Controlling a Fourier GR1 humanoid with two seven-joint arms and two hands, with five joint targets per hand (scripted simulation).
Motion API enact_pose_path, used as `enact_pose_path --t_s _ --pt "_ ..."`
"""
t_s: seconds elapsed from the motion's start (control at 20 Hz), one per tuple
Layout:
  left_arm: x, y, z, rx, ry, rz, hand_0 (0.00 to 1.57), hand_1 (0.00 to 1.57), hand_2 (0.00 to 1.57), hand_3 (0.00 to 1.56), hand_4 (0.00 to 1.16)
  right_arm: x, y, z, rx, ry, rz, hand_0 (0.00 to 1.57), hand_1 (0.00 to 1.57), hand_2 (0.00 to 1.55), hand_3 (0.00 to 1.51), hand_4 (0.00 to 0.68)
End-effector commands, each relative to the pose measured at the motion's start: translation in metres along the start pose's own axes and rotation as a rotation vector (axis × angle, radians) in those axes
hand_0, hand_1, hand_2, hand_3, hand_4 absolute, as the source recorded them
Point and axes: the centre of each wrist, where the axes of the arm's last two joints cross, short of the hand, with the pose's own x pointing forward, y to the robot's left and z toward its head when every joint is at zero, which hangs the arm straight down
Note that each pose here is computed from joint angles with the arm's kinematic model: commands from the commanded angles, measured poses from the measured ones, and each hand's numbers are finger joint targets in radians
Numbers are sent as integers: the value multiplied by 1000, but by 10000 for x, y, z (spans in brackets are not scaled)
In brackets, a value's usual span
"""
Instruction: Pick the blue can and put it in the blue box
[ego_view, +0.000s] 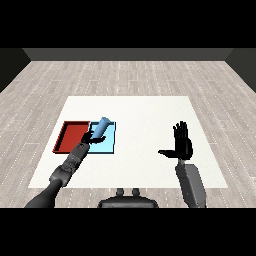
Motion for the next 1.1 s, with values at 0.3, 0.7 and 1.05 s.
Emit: enact_pose_path --t_s 0.3,0.7,1.05 --pt "-269 -107 74 98 70 -42 0 0 0 0 0 38 30 -91 3 -29 -33 0 0 0 0 0" --pt "284 -111 76 370 -442 270 0 0 0 0 0 39 116 -29 36 -14 -54 0 0 0 0 0" --pt "223 -238 338 159 -834 484 0 0 0 0 0 17 24 30 31 17 8 0 0 0 0 0"
